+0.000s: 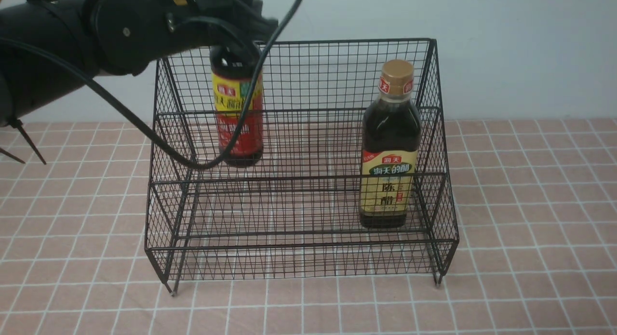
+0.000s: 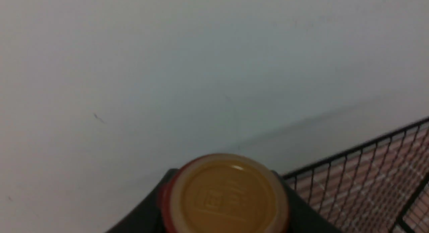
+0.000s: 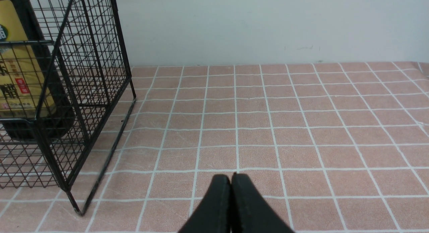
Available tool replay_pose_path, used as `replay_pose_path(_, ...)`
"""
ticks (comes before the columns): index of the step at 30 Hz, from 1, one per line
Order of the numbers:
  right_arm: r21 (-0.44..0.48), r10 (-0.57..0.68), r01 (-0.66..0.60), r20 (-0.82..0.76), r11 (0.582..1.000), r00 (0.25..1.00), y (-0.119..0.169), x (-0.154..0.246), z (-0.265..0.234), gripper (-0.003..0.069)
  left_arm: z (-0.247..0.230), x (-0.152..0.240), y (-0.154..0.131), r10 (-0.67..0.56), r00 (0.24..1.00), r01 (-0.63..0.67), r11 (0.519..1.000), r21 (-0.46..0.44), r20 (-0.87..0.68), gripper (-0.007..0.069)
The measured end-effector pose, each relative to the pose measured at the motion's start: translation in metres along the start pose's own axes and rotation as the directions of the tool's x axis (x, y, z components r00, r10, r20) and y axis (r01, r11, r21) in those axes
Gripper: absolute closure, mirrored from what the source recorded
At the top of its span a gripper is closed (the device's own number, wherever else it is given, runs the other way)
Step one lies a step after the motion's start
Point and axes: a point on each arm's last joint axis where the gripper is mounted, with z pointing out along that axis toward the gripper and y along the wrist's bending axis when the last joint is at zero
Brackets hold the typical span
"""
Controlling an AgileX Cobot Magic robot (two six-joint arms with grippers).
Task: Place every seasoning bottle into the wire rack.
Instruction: Use the left arm to put the condiment bottle back on the shelf
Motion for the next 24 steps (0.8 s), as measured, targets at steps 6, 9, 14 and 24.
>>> replay_pose_path(6, 0.000, 0.000, 0.000, 0.000, 1.000, 1.000, 0.000, 0.000, 0.000, 0.0673, 0.010, 0.013, -0.001, 0.002, 0.998, -0.001, 1.000, 0.013, -0.070, 0.0366)
replay_pose_path(9, 0.000, 0.000, 0.000, 0.000, 1.000, 1.000, 0.000, 0.000, 0.000, 0.0673, 0.014, 0.018, -0.002, 0.004, 0.996, -0.003, 1.000, 0.015, -0.089, 0.0366)
replay_pose_path(14, 0.000, 0.000, 0.000, 0.000, 1.000, 1.000, 0.000, 0.000, 0.000, 0.0673, 0.017, 0.021, -0.002, 0.004, 0.995, -0.002, 1.000, 0.016, -0.097, 0.0366)
replay_pose_path(24, 0.000, 0.000, 0.000, 0.000, 1.000, 1.000, 0.000, 0.000, 0.000, 0.0673, 0.017, 0.020, -0.002, -0.008, 0.996, 0.010, 1.000, 0.015, -0.093, 0.0330)
